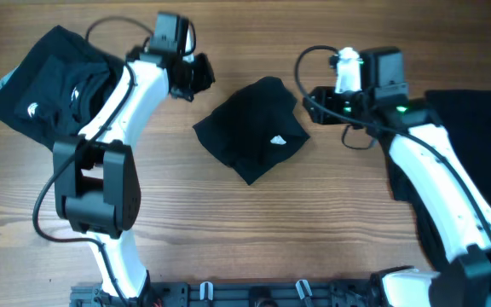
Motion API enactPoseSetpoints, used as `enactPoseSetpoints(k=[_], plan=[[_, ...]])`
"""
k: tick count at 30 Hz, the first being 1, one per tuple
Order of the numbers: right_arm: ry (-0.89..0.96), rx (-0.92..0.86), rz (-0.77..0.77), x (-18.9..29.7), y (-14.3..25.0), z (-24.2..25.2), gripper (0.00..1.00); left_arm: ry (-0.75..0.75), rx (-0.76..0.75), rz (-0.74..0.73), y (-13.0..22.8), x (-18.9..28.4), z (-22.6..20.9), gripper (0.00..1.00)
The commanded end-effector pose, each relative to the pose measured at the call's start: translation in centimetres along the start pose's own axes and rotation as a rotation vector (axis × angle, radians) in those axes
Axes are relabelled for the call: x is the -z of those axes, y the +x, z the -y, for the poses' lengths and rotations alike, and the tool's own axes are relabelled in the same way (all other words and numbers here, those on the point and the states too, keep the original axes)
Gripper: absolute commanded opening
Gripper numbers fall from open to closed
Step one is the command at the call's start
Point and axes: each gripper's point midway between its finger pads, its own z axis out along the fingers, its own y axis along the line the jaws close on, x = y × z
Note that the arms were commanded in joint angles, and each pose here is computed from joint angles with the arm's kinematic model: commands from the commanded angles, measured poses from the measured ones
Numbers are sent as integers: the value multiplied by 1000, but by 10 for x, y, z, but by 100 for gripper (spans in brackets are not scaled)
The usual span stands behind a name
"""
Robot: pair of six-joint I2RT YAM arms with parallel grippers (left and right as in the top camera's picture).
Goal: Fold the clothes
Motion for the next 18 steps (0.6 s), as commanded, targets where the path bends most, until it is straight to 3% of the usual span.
enactPoseSetpoints(k=[1, 4, 9, 12, 16, 18], plan=[[-54, 46, -70, -38, 11, -4, 43, -22, -92, -39, 8, 33, 18, 16], [-72, 19, -158, -64, 31, 2, 44, -99, -37, -179, 44, 38, 0, 30], [-61, -31, -272, -104, 62, 21, 42, -121, 21, -326, 78, 46, -10, 28], [-53, -69, -355, -118, 85, 30, 36, -96, 56, -365, 86, 50, -5, 27], [-45, -90, -403, -121, 98, 34, 27, -257, 70, -391, 102, 80, -31, 22], [-43, -95, -403, -121, 98, 34, 21, -307, 72, -375, 103, 92, -38, 25]])
